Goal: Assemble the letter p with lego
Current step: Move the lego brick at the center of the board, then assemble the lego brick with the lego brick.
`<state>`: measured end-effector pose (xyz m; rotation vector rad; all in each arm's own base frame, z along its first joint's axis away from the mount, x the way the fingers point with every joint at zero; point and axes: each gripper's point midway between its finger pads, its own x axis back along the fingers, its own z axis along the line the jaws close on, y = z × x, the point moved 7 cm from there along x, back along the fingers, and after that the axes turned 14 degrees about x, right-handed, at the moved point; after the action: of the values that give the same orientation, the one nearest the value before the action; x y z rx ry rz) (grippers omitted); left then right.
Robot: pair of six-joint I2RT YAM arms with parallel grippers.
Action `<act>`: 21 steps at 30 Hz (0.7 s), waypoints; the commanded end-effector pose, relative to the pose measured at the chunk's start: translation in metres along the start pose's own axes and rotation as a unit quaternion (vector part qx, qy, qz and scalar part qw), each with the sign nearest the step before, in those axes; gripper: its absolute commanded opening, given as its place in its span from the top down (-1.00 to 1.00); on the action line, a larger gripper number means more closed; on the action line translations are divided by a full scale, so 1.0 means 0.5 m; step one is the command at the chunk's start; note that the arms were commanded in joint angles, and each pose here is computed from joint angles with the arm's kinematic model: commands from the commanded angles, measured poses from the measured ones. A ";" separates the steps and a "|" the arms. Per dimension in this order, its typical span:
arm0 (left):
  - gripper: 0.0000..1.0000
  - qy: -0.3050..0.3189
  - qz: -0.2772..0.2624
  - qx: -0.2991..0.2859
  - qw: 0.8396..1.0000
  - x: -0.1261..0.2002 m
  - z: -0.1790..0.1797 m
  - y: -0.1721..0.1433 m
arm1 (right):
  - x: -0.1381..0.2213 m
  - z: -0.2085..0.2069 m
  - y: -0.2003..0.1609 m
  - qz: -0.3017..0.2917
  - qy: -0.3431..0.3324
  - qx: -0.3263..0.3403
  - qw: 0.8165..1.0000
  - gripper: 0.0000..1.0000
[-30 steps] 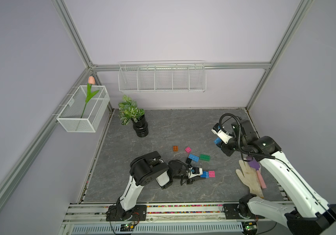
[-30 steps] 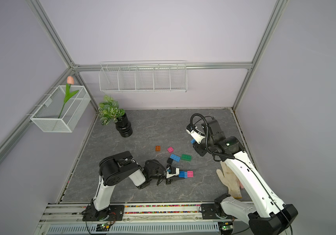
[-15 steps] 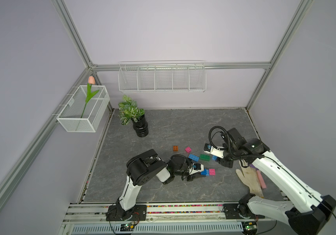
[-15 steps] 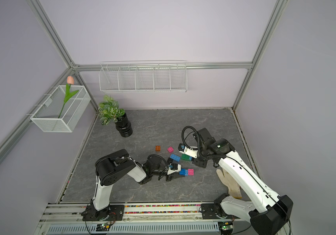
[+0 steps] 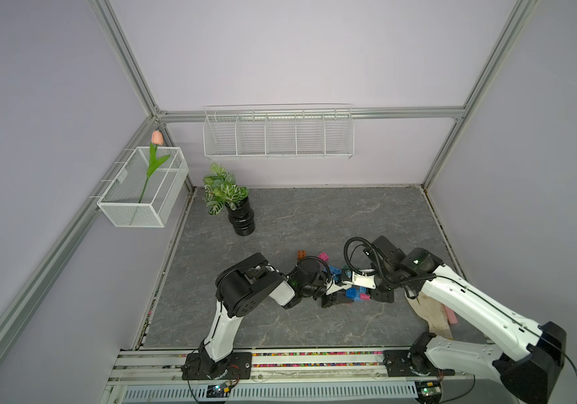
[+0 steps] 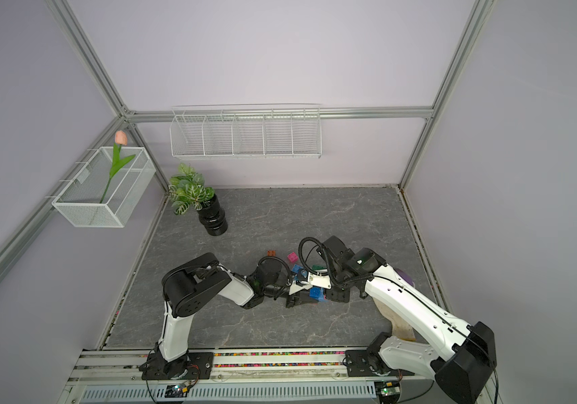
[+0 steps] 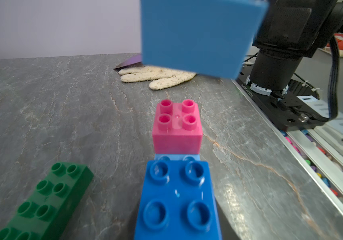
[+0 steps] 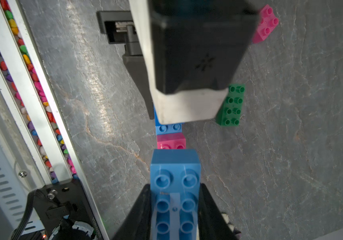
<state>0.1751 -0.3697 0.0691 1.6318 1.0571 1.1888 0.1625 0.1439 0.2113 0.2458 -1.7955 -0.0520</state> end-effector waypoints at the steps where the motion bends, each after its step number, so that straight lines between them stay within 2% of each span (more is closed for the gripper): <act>1: 1.00 0.005 0.092 0.092 0.991 0.003 -0.001 -0.124 | -0.012 -0.001 0.020 -0.028 -0.007 0.013 0.999 0.55; 8: 1.00 0.003 0.104 0.107 0.989 0.004 0.003 -0.145 | -0.042 -0.006 0.039 -0.042 0.001 0.031 0.999 0.55; 21: 1.00 0.002 0.113 0.120 0.986 0.001 0.010 -0.163 | -0.075 -0.001 0.037 -0.024 0.022 0.035 0.999 0.56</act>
<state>0.1803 -0.3749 0.0654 1.6335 1.0346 1.1238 0.1739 0.1687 0.1865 0.3200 -1.7804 -0.0390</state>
